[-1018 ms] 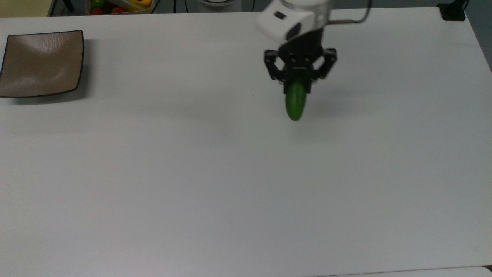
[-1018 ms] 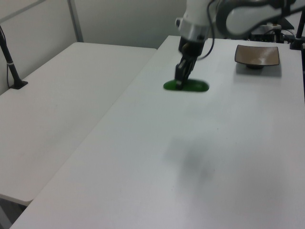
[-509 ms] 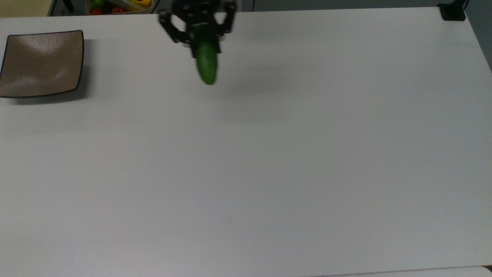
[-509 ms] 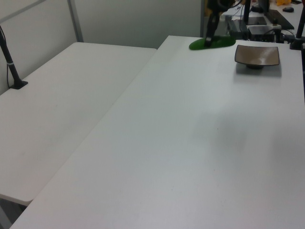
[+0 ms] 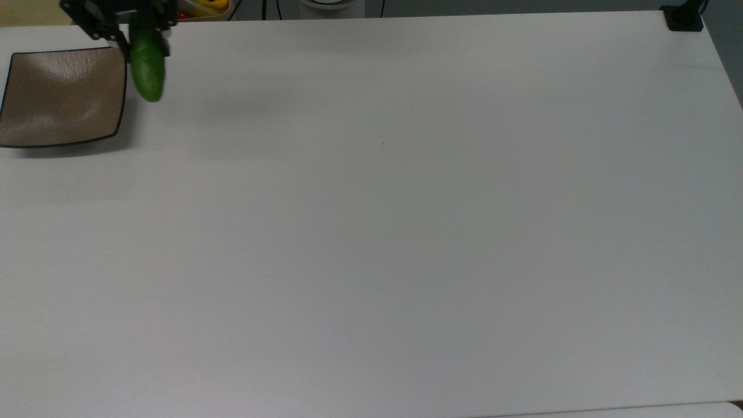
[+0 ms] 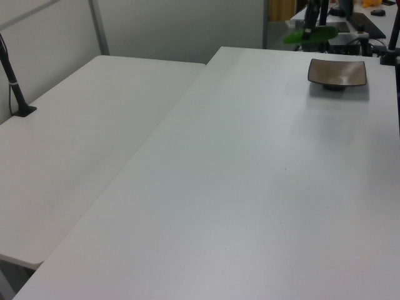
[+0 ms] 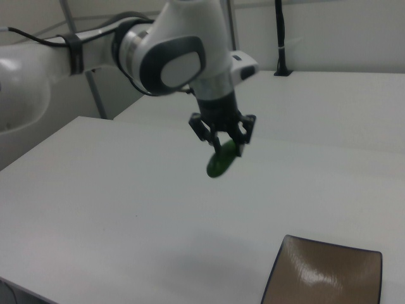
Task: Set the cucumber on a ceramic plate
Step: 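Lift the cucumber and carry it toward the brown ceramic plate, then lower the cucumber onto the plate and open the gripper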
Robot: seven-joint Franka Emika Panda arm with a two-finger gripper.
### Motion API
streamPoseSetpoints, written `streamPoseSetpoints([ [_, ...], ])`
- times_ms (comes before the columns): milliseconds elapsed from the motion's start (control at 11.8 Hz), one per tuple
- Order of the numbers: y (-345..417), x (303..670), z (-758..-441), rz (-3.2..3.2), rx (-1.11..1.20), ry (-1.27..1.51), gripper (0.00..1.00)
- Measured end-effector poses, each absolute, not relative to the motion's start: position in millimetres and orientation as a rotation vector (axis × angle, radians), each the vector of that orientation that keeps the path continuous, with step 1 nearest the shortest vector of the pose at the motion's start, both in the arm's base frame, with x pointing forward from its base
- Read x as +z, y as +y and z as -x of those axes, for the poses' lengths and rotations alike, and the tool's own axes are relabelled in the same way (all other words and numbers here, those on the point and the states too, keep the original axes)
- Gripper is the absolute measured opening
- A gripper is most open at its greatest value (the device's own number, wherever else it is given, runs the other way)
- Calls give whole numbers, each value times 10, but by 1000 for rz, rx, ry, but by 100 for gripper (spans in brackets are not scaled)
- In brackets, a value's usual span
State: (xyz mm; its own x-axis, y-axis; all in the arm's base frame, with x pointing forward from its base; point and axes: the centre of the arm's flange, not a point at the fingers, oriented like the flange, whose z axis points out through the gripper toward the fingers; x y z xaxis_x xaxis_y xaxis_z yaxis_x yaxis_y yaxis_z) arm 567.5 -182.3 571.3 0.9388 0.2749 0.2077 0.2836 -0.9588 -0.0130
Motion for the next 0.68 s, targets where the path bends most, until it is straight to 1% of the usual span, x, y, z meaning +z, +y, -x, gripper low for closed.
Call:
streamPoseSetpoints([
  [339, -2834, 5237, -5391, 3074, -222, -400, 48],
  [509, -3113, 4997, -5381, 3109, -249, -357, 48],
  [679, -3328, 4680, -5409, 3153, -294, -307, 48],
])
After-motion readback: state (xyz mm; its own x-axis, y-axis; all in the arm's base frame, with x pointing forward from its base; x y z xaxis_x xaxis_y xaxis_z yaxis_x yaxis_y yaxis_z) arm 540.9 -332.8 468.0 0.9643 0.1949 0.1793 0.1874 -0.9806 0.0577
